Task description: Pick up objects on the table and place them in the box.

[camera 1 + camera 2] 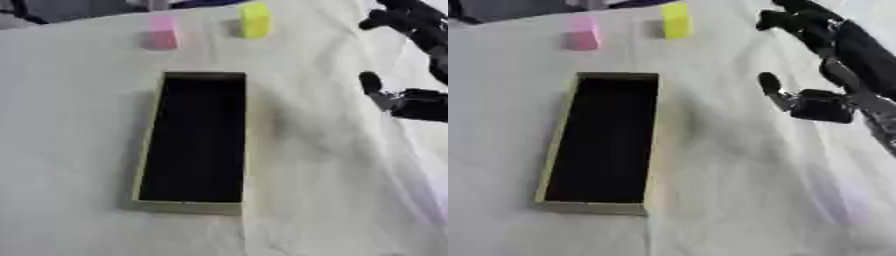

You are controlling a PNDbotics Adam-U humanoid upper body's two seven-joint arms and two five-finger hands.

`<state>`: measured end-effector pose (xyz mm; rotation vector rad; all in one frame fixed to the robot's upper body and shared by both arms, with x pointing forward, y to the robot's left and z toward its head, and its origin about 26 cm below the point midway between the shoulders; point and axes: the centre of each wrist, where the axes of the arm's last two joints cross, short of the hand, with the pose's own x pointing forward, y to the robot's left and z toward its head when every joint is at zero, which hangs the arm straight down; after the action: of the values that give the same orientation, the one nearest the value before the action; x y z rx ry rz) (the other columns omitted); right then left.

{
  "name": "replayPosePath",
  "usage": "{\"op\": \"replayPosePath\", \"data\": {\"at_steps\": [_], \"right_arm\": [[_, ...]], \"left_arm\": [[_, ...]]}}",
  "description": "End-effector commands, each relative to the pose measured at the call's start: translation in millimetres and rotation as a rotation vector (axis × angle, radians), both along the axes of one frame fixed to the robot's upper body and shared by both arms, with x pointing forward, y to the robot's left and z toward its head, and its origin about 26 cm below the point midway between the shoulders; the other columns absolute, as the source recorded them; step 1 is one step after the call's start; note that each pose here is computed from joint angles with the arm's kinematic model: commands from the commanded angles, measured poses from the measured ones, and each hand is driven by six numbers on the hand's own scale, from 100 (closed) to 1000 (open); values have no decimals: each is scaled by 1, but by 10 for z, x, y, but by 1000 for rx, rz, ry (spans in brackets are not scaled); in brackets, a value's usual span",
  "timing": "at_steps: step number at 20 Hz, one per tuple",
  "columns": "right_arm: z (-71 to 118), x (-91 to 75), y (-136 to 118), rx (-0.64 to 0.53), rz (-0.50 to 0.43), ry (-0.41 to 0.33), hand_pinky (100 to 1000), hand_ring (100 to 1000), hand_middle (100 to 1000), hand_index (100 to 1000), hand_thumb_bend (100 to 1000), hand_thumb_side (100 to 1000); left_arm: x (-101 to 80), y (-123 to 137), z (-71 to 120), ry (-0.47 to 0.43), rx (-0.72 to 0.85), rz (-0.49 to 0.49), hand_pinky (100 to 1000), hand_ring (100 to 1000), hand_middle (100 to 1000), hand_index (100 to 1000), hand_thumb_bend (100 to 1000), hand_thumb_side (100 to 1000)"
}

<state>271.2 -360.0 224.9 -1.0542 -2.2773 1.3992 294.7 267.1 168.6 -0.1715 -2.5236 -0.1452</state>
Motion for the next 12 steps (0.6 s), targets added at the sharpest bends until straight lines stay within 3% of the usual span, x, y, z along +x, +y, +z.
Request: {"op": "replayPosePath", "data": {"at_steps": [1, 12], "right_arm": [[102, -12, 20, -47, 12, -46, 994, 1000, 954, 1000, 100, 100], [174, -1, 28, -105, -5, -32, 967, 1000, 892, 1000, 100, 100]], "left_arm": [[-20, 0, 78, -27, 17, -1, 605, 590, 636, 856, 160, 815], [-17, -3, 84, -27, 20, -2, 603, 589, 634, 854, 161, 815]]}}
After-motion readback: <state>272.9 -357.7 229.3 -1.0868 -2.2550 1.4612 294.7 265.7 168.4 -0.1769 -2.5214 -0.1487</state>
